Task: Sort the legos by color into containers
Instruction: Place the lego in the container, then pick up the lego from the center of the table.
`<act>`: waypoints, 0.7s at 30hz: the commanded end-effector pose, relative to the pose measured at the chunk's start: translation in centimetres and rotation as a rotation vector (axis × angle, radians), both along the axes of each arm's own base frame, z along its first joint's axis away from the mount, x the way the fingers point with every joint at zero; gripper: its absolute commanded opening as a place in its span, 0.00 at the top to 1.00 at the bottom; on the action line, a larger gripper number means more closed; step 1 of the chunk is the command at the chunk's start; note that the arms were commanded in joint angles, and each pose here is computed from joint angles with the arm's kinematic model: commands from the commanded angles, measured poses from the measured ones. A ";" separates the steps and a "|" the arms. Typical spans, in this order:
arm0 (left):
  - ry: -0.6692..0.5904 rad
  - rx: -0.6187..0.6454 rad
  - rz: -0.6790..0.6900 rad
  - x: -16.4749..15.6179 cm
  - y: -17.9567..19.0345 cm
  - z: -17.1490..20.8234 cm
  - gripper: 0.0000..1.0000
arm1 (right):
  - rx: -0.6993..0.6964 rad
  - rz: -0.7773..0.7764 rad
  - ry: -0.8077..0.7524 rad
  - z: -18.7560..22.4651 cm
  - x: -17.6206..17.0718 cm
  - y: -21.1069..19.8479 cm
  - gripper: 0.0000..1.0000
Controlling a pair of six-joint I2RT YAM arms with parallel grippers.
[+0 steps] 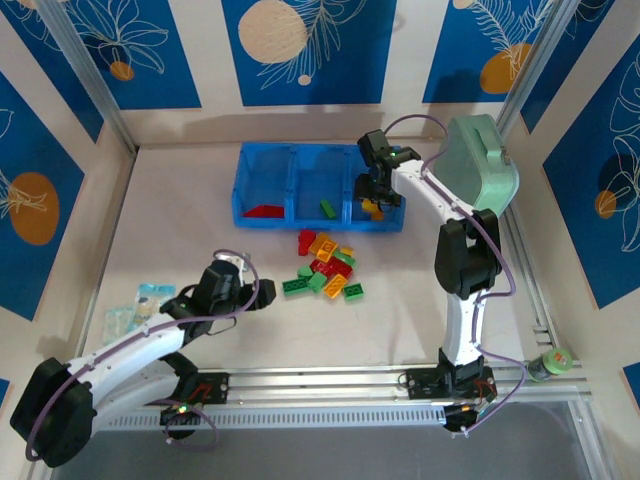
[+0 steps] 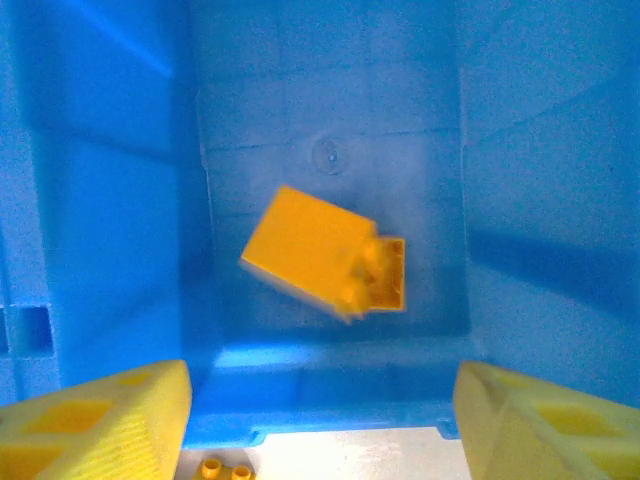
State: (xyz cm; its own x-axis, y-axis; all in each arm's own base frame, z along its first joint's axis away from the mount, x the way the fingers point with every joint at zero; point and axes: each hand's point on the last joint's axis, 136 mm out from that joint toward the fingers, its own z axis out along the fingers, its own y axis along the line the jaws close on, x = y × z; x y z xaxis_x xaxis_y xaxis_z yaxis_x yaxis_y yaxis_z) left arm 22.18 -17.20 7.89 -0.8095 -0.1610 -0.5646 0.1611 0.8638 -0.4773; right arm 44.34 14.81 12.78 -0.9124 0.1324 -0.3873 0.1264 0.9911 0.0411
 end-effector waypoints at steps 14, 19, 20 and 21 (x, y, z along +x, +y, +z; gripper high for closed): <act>-0.015 0.001 -0.022 0.2 -0.7 0.6 0.28 | 0.063 0.225 -0.070 4.0 -10.4 5.6 0.26; -0.013 0.001 -0.018 0.7 -1.0 0.4 0.28 | 0.102 0.306 -0.015 2.2 -15.0 7.8 0.27; -0.013 0.002 -0.017 0.7 -1.0 0.4 0.28 | 0.110 0.341 -0.002 1.6 -15.9 8.3 0.27; -0.017 0.002 -0.017 0.8 -1.0 0.5 0.28 | 0.122 0.374 0.006 1.2 -16.6 8.9 0.27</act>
